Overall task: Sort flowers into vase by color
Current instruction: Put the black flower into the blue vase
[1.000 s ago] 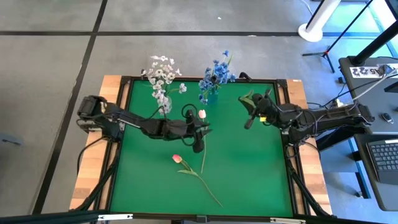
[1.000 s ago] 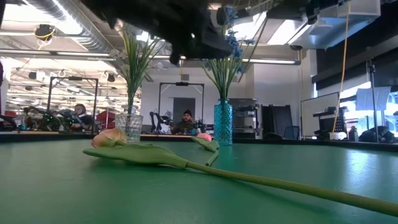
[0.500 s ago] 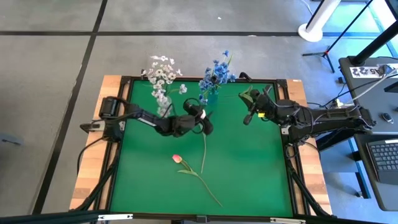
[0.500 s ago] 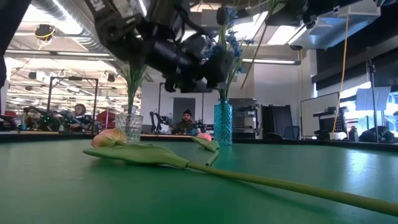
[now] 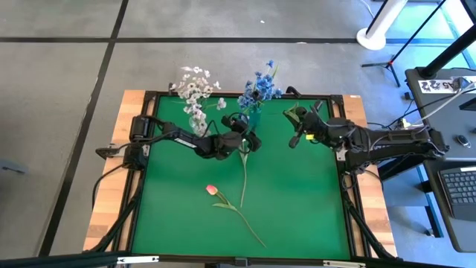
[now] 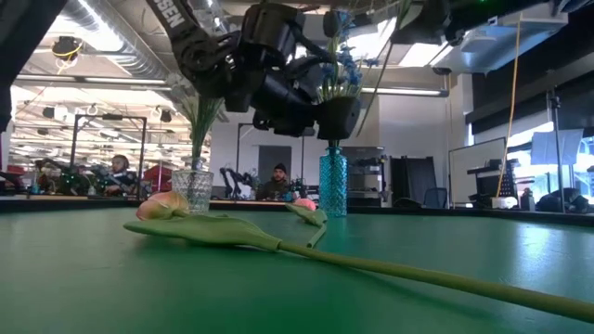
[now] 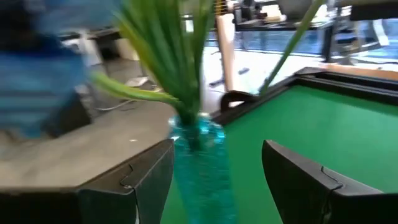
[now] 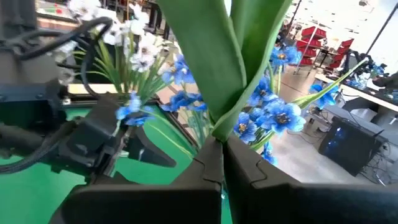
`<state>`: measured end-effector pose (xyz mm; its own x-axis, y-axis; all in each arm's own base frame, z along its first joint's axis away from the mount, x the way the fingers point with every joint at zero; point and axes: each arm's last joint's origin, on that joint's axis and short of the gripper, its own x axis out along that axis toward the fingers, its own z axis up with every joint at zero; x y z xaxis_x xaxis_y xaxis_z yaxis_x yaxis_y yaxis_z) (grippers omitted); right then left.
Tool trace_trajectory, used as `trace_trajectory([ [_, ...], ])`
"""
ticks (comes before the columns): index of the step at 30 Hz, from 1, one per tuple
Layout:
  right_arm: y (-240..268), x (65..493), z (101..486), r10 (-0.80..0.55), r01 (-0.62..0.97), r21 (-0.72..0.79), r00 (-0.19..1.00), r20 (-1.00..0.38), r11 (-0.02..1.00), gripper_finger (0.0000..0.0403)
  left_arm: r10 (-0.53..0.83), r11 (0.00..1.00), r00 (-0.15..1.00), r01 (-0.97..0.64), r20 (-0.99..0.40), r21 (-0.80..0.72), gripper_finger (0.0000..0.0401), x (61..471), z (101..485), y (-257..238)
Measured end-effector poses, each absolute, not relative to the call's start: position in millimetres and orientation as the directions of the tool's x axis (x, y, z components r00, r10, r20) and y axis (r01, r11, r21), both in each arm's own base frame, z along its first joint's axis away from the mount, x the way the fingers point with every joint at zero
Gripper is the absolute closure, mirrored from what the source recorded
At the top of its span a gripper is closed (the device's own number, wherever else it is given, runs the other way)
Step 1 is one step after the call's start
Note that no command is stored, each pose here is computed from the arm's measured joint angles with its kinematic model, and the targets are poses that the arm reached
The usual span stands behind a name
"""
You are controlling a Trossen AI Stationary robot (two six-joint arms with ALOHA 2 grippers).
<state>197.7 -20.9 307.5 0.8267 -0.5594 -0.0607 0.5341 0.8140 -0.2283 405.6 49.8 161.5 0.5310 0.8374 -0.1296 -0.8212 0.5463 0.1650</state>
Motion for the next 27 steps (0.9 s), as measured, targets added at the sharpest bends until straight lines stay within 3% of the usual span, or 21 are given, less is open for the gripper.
trace_trajectory([
  [4, -33, 202, 305, -0.557, 0.531, -0.232, 0.828, -0.065, 0.815, 0.0403, 0.854, 0.519, 0.503, -0.838, -0.131, 0.166, 0.0164, 404, 161, 58],
  [27, -90, 227, 285, -0.508, 0.484, -0.223, 0.859, -0.066, 0.846, 0.0403, 0.794, 0.599, 0.576, -0.796, -0.195, 0.088, 0.0165, 402, 156, 85],
])
